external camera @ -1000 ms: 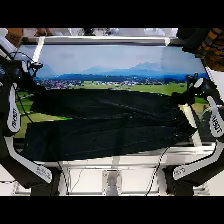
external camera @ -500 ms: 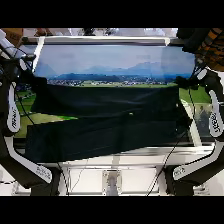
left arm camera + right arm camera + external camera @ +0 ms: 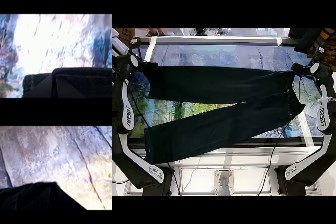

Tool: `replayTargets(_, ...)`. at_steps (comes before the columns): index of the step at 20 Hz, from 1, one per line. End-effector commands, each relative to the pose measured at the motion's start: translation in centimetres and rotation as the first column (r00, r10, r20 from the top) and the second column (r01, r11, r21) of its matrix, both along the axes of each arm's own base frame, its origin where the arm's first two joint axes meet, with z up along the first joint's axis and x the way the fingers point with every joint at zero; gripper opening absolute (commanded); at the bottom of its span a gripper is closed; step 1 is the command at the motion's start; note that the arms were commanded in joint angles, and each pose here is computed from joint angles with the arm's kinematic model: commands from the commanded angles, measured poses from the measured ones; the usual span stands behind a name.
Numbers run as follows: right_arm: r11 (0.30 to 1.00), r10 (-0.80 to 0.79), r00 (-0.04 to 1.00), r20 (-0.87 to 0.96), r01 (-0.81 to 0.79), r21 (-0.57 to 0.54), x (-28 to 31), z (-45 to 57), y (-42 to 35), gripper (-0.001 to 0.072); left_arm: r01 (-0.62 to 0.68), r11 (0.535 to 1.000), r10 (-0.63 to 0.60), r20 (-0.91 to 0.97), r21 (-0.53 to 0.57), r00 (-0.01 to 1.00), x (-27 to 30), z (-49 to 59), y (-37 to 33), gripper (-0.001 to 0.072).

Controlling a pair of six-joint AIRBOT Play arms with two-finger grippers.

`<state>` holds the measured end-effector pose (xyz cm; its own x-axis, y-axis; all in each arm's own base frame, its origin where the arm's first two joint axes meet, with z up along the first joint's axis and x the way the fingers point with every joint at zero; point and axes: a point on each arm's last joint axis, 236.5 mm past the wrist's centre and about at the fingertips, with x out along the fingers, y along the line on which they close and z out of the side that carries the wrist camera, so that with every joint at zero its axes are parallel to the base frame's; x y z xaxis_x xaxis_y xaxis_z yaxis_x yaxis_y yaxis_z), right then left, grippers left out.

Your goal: Fold the clothes and pants, and hang the long-sleeved shirts on hangers.

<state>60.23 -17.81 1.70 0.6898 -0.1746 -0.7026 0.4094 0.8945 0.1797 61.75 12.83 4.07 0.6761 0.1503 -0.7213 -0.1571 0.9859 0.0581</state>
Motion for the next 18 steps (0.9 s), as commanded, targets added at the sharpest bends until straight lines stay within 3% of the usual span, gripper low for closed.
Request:
replayTargets(1,1.000,0.022,0.999,-0.034,-0.022,-0.006,0.3,0.3,-0.2,0.0295,0.006,0.999,-0.004,0.049,-0.042,0.999,1.6,0.8,-0.9,0.0062)
replayTargets(2,0.999,0.047,0.997,-0.064,-0.048,-0.020,-0.2,0.6,-0.2,0.0345,0.015,0.999,-0.014,0.039,-0.034,0.999,1.5,0.9,-0.9,0.0192)
replayTargets(3,0.997,0.061,0.993,-0.099,-0.064,-0.034,-0.8,1.1,-0.7,0.0345,0.015,0.999,-0.014,0.023,-0.038,1.000,1.2,1.1,-1.0,0.0299)
replayTargets(5,0.997,0.059,0.986,-0.154,-0.067,-0.046,-2.5,3.0,-2.0,0.0344,0.002,0.999,-0.002,0.006,-0.038,1.000,0.2,2.5,-0.3,0.0369)
replayTargets(11,0.994,0.075,0.938,-0.337,-0.100,-0.055,-11.1,7.2,-4.9,0.0342,-0.056,0.998,0.055,-0.014,-0.029,0.998,-6.2,10.5,2.7,0.0369)
replayTargets(14,0.996,0.084,0.861,-0.502,-0.072,0.042,-17.0,4.6,-6.0,0.0344,-0.026,1.000,0.029,-0.367,0.014,0.930,-15.6,7.4,4.7,0.0369)
replayTargets(18,0.988,0.111,0.808,-0.579,-0.027,0.151,-21.6,3.1,-6.1,0.0343,-0.120,0.973,0.008,-0.489,-0.198,0.872,-25.1,3.1,4.0,0.0368)
